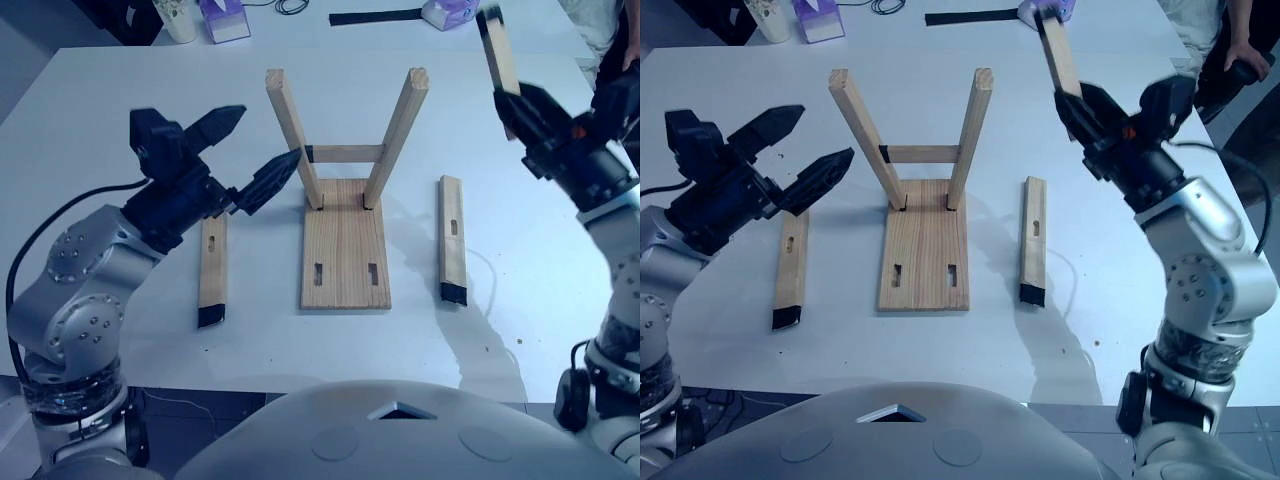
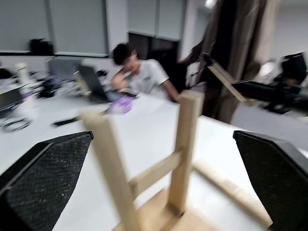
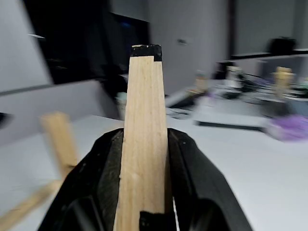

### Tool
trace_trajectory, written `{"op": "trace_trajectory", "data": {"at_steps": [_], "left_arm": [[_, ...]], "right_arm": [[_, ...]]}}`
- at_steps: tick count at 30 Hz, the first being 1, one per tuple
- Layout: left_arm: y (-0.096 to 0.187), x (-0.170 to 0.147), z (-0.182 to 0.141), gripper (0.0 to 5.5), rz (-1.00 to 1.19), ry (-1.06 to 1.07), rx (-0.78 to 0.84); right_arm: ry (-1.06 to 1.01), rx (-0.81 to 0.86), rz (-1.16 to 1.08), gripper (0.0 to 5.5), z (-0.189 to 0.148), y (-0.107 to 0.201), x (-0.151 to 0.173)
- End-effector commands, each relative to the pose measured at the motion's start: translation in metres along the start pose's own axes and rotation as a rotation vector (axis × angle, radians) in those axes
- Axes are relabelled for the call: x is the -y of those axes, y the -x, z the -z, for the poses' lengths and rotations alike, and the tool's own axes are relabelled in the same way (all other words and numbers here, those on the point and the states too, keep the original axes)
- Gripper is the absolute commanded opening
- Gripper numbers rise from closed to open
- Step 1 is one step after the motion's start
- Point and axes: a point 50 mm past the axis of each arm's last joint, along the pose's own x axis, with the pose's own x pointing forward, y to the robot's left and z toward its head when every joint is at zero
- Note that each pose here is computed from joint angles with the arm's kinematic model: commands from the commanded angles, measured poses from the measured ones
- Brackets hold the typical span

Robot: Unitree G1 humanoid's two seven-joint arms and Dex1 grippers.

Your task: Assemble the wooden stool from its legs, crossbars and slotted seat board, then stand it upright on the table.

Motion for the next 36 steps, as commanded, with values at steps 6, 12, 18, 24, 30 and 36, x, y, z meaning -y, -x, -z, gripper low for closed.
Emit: {"op": "trace_trajectory", "data": {"at_steps": [6,12,18,24,30,36], "left_arm": [[-0.031,0.017,-0.005,4.38,0.186,0.061,-0.028],[-0.039,0.031,0.002,4.38,0.323,0.133,-0.053],[-0.036,0.04,-0.001,4.38,0.485,0.255,-0.029],[-0.04,0.036,-0.003,4.38,0.47,0.269,-0.015],[-0.041,0.04,-0.003,4.15,0.496,0.281,-0.02],[-0.039,0.047,-0.003,3.24,0.551,0.296,-0.028]], "right_arm": [[-0.092,-0.161,-0.472,1.31,-0.012,-0.023,-0.031],[-0.207,-0.176,-0.641,1.31,-0.011,-0.027,-0.044],[-0.257,-0.191,-0.752,1.31,-0.016,-0.027,-0.049],[-0.251,-0.229,-0.775,1.31,-0.01,-0.026,-0.052],[-0.232,-0.263,-0.771,1.31,0.0,-0.026,-0.053],[-0.232,-0.263,-0.782,1.31,0.003,-0.028,-0.056]]}}
